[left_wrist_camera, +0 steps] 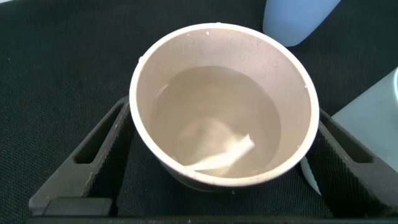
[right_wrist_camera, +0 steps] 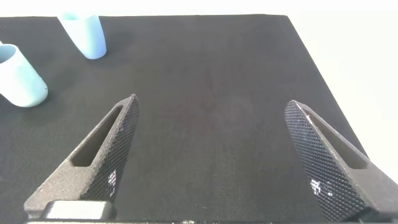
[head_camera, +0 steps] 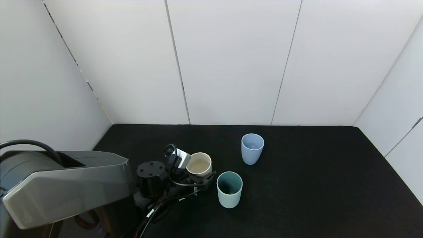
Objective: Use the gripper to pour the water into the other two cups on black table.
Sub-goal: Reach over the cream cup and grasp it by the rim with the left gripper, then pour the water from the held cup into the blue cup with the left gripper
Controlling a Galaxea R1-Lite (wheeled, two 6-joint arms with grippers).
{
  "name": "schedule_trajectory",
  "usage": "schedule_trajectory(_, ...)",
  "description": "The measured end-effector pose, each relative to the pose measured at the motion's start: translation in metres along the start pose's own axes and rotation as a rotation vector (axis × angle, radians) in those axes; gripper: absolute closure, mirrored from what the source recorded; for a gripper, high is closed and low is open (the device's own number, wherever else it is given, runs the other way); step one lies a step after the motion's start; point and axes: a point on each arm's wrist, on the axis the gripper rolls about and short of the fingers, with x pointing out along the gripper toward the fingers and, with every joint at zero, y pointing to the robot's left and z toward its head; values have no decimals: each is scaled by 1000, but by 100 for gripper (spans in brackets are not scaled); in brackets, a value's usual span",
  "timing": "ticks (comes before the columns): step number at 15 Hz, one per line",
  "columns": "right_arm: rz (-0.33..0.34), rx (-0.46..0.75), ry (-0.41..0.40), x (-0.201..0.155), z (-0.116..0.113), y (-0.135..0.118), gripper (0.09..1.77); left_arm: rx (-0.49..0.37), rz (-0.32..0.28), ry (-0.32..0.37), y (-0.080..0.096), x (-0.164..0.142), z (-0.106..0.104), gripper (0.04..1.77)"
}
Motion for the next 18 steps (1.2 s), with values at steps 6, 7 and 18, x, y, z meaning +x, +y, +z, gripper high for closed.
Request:
schedule_trajectory(6,0,0,0,0,0,0,15,1,0,0,0,0,0,56)
schedule_trajectory(7,0,0,0,0,0,0,15,2,-1,1,0,-1,0,56)
schedule_trajectory(18,0,0,0,0,0,0,15,15,2,-75,3,-10,44,57)
